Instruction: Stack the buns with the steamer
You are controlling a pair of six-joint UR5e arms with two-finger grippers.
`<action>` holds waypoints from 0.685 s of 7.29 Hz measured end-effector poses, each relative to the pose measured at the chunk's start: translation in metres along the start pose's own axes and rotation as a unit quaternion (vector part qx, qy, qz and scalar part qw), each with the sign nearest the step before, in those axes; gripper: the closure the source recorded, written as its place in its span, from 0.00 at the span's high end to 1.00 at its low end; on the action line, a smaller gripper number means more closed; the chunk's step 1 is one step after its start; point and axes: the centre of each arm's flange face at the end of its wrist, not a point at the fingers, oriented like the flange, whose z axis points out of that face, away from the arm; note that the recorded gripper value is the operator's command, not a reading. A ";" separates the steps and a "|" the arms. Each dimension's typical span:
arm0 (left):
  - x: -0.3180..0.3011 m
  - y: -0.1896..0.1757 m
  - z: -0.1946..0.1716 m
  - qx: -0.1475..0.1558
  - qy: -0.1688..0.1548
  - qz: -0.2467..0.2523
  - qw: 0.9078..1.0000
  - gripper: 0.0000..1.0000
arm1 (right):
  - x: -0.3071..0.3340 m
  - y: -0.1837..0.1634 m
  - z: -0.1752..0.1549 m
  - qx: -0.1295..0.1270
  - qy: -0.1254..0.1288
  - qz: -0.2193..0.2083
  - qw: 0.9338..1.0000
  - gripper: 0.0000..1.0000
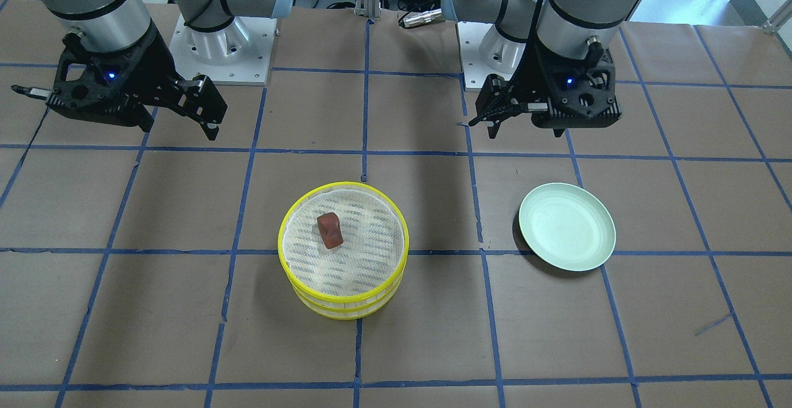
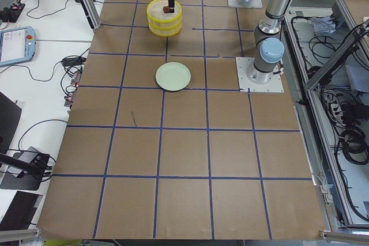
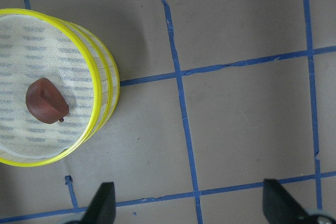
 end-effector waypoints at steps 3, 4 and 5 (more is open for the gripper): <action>0.020 0.018 0.009 -0.018 0.023 -0.006 1.000 0.97 | -0.004 0.001 -0.003 -0.006 0.002 -0.005 1.000 1.00; 0.021 0.020 0.012 -0.021 0.025 -0.007 0.999 0.97 | -0.005 0.000 -0.007 -0.018 0.004 -0.009 1.000 1.00; 0.022 0.020 0.015 -0.024 0.025 -0.008 0.999 0.97 | -0.005 0.000 -0.012 -0.026 0.005 -0.012 1.000 1.00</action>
